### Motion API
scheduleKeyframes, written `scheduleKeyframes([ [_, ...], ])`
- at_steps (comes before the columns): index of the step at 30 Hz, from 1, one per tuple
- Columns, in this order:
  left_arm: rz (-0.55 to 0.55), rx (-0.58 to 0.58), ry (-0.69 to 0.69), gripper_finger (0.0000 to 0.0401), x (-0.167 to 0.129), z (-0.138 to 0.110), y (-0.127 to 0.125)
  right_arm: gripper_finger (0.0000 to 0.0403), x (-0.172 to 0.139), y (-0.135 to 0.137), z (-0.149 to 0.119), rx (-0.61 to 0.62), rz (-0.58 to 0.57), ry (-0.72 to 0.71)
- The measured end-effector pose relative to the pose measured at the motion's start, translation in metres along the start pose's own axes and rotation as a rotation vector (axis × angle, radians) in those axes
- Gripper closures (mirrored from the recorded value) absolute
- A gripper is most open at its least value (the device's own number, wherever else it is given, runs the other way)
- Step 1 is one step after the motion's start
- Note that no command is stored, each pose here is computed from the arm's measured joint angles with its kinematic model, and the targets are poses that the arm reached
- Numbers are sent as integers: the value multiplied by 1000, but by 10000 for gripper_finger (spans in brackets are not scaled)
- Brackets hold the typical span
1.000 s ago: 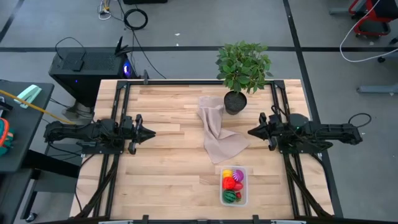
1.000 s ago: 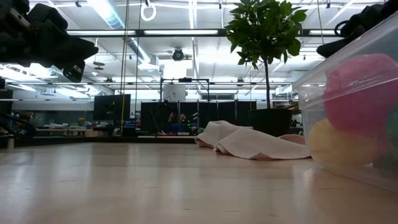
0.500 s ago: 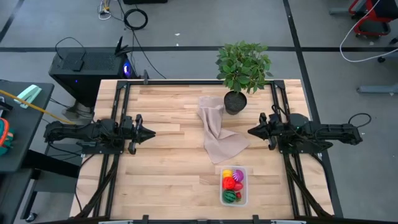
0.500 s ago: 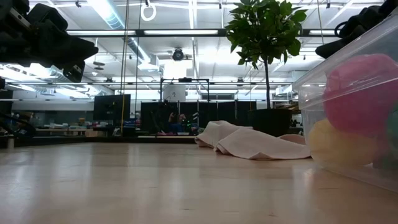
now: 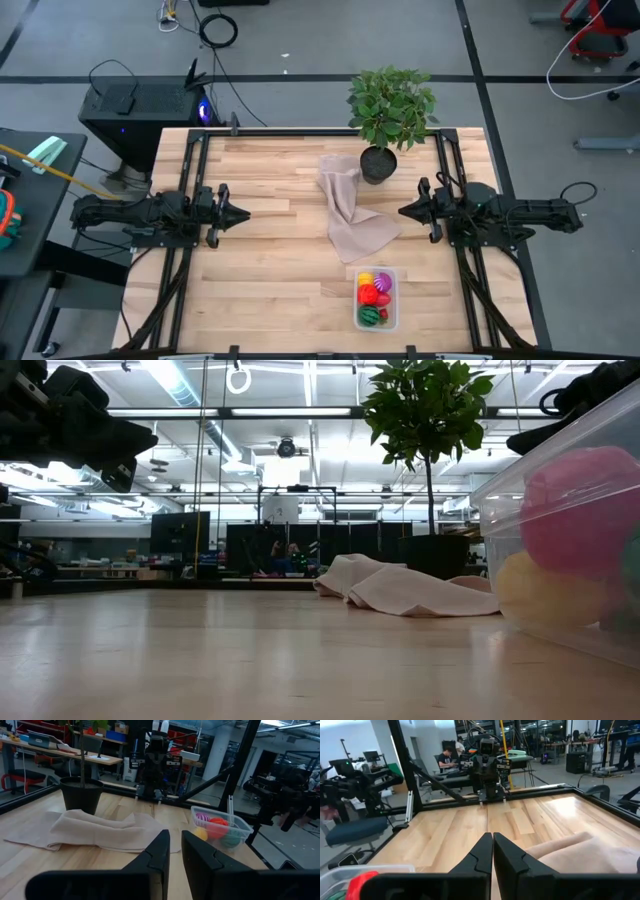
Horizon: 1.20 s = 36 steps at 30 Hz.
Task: Pick and placing Produce into tupperware
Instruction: Return to Home Position
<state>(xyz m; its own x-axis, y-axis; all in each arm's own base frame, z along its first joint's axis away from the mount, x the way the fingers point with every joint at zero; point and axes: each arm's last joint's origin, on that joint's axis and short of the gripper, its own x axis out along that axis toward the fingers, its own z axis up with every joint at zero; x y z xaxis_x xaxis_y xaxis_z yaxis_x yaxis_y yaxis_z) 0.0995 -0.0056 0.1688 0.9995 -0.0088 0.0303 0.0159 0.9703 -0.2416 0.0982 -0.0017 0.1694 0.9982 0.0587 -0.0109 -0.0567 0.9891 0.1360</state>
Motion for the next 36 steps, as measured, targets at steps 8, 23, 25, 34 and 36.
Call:
scheduleKeyframes([
  [8, 0, 224, 0, 339, 0, 0, 0, 382, 0, 0, 0, 0, 0, 0],
  [23, 0, 254, 0, 348, 0, 0, 0, 382, 0, 0, 0, 0, 0, 0],
  [25, 0, 253, 0, 346, 0, 0, 0, 381, 0, 0, 0, 0, 0, 0],
  [34, 0, 253, 0, 338, 0, 0, 0, 380, 0, 0, 0, 0, 0, 0],
  [36, 0, 253, 0, 340, 0, 0, 0, 380, 0, 0, 0, 0, 0, 0],
])
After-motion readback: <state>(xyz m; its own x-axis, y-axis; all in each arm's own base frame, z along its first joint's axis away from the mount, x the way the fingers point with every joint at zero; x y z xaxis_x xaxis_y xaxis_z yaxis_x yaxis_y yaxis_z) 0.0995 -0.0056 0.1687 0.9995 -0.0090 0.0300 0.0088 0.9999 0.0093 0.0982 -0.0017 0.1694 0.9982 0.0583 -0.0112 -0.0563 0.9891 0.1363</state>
